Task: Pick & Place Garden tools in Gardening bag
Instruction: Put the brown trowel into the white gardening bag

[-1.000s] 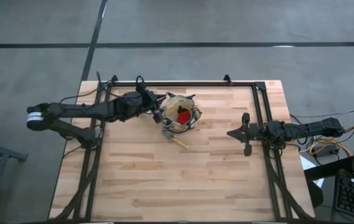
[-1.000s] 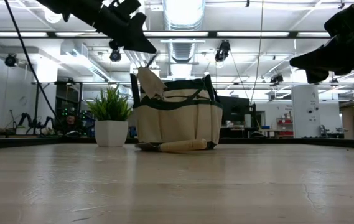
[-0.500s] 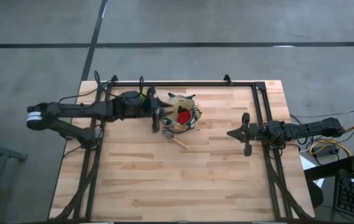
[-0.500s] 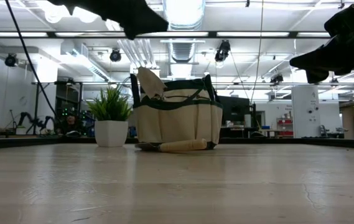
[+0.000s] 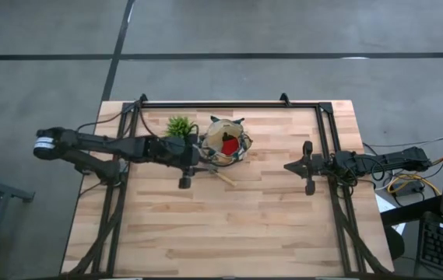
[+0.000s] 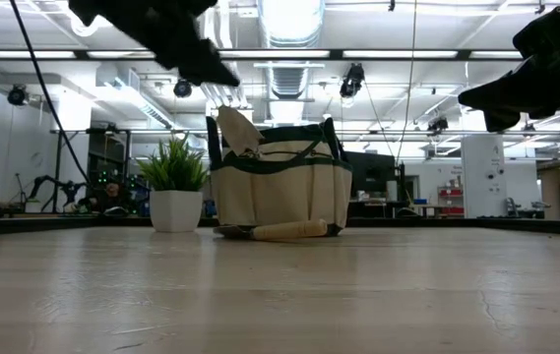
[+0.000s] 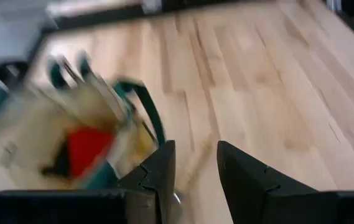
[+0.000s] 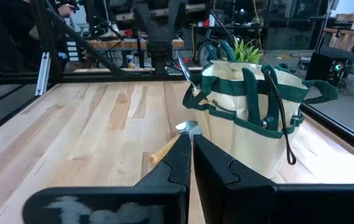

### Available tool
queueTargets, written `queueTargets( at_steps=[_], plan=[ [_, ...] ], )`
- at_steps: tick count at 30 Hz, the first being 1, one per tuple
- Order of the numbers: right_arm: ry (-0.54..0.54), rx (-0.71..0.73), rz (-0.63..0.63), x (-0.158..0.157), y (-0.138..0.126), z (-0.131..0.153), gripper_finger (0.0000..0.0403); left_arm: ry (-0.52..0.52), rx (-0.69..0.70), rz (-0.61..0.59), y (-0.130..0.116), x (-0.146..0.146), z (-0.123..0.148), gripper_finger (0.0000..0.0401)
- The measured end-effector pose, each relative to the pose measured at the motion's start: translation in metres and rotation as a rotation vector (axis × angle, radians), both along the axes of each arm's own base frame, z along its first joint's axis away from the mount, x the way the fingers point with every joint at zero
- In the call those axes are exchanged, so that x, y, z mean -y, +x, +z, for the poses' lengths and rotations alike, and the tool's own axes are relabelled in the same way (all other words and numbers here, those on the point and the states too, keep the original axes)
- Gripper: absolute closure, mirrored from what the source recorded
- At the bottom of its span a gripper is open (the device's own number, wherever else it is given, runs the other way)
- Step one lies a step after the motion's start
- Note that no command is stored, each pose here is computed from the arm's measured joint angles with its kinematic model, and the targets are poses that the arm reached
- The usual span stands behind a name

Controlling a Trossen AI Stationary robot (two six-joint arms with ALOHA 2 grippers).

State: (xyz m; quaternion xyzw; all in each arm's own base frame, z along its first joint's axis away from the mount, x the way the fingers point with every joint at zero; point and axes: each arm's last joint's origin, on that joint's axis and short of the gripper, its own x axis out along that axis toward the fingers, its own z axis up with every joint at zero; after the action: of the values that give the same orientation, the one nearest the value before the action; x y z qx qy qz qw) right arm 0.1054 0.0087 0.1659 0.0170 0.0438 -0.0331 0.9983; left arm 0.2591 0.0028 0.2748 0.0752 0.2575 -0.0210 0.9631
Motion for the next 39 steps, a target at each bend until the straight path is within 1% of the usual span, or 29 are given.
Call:
queueTargets(
  at_steps=[4, 9, 13, 15, 18, 23, 25, 30, 34, 39],
  plan=[
    [0.000, 0.000, 0.000, 0.000, 0.000, 0.000, 0.0390, -0.027, -0.081, -0.010, -0.003, 0.007, -0.018, 0.0279],
    [0.000, 0.000, 0.000, 0.000, 0.000, 0.000, 0.0390, -0.011, -0.169, -0.037, -0.009, 0.015, -0.048, 0.0279],
    [0.000, 0.000, -0.001, 0.000, 0.000, 0.000, 0.0390, 0.037, -0.208, 0.022, -0.010, 0.013, -0.075, 0.0279],
    [0.001, 0.000, -0.001, 0.000, 0.000, 0.000, 0.0390, 0.080, -0.211, 0.045, -0.009, 0.012, -0.089, 0.0279],
    [0.000, 0.000, 0.000, 0.000, 0.000, 0.000, 0.0390, 0.183, -0.229, 0.054, -0.004, 0.010, -0.107, 0.0279],
    [0.001, 0.000, -0.001, 0.000, 0.000, 0.000, 0.0390, 0.338, -0.281, 0.116, 0.005, 0.006, -0.128, 0.0279],
    [0.001, 0.000, 0.000, 0.000, 0.000, 0.000, 0.0390, 0.376, -0.315, 0.117, 0.009, 0.006, -0.136, 0.0279],
    [0.000, 0.000, 0.000, 0.000, 0.000, 0.000, 0.0390, 0.422, -0.371, 0.100, 0.019, 0.006, -0.149, 0.0279],
    [0.000, 0.000, -0.001, 0.000, 0.000, 0.000, 0.0390, 0.478, -0.383, 0.147, 0.028, 0.004, -0.152, 0.0279],
    [0.000, 0.000, 0.000, 0.000, 0.000, 0.000, 0.0390, 0.496, -0.383, 0.159, 0.036, 0.004, -0.152, 0.0279]
  ],
)
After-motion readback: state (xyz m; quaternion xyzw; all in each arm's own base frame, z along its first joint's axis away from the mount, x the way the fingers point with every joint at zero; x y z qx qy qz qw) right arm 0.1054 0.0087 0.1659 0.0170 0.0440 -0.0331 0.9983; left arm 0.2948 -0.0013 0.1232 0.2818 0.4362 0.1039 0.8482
